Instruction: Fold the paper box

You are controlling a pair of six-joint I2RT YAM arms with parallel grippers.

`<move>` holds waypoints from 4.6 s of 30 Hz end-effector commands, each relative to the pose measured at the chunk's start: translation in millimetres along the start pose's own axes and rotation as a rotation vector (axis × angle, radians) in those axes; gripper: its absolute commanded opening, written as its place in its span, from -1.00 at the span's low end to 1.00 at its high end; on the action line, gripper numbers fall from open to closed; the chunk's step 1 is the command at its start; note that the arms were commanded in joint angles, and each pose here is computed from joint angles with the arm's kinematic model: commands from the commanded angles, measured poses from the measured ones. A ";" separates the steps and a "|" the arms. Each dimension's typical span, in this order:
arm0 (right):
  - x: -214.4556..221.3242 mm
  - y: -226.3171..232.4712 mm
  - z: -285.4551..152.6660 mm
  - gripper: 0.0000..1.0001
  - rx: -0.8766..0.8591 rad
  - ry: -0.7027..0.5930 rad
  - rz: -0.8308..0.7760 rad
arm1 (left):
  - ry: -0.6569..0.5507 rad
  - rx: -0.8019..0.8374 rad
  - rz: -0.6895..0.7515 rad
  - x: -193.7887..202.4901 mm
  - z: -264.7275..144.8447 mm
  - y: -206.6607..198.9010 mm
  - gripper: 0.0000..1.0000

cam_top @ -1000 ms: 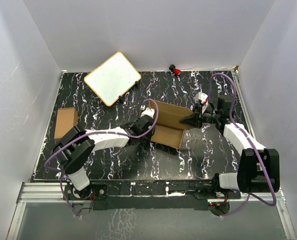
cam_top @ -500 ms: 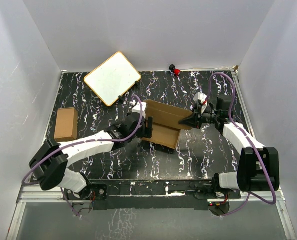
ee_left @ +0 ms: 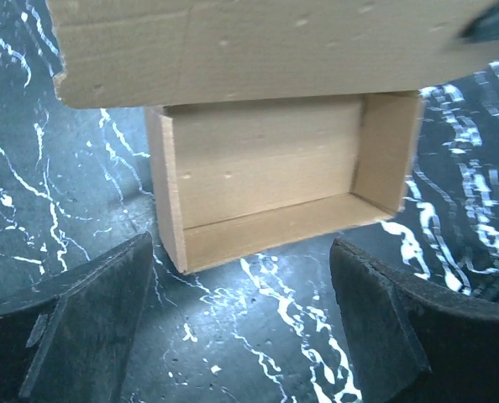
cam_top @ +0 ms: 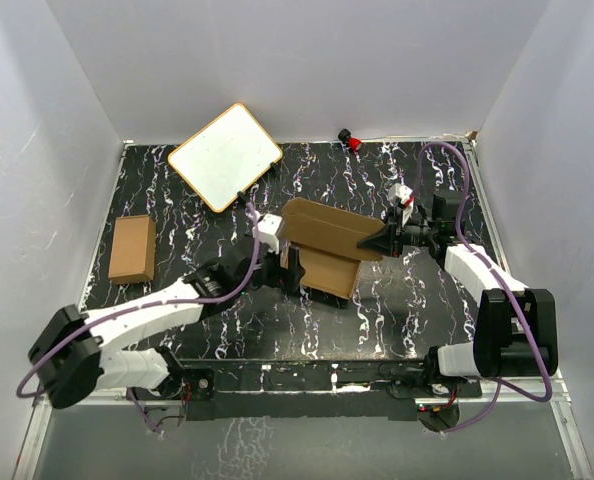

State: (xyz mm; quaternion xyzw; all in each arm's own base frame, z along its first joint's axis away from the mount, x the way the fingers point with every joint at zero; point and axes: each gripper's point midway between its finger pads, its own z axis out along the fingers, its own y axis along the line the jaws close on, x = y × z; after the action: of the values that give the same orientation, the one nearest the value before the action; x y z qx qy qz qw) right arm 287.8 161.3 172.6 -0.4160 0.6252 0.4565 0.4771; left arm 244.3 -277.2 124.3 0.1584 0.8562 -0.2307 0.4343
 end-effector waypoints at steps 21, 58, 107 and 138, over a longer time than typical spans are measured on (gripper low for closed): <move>-7.4 -0.9 2.9 -0.81 -0.083 -0.021 -0.002 | -0.368 0.496 -0.109 -116.5 -85.5 21.3 0.80; -5.3 0.1 3.1 -0.81 -0.099 -0.019 -0.002 | -0.236 0.778 -0.007 -95.2 9.3 25.5 -0.18; 36.5 -109.1 -60.7 0.35 0.567 0.351 0.089 | -0.457 0.454 -0.063 -50.8 -55.4 52.6 -1.00; 104.3 -117.4 -28.8 -0.03 0.610 0.661 0.110 | -0.393 0.392 -0.118 -29.9 -36.0 67.5 -0.25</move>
State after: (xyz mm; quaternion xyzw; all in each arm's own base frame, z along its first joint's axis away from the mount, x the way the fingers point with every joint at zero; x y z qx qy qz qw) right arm 353.3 97.1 40.8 -0.3441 0.8777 0.1390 0.3031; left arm 269.1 -204.7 139.8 0.1393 0.7131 -0.4436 0.5247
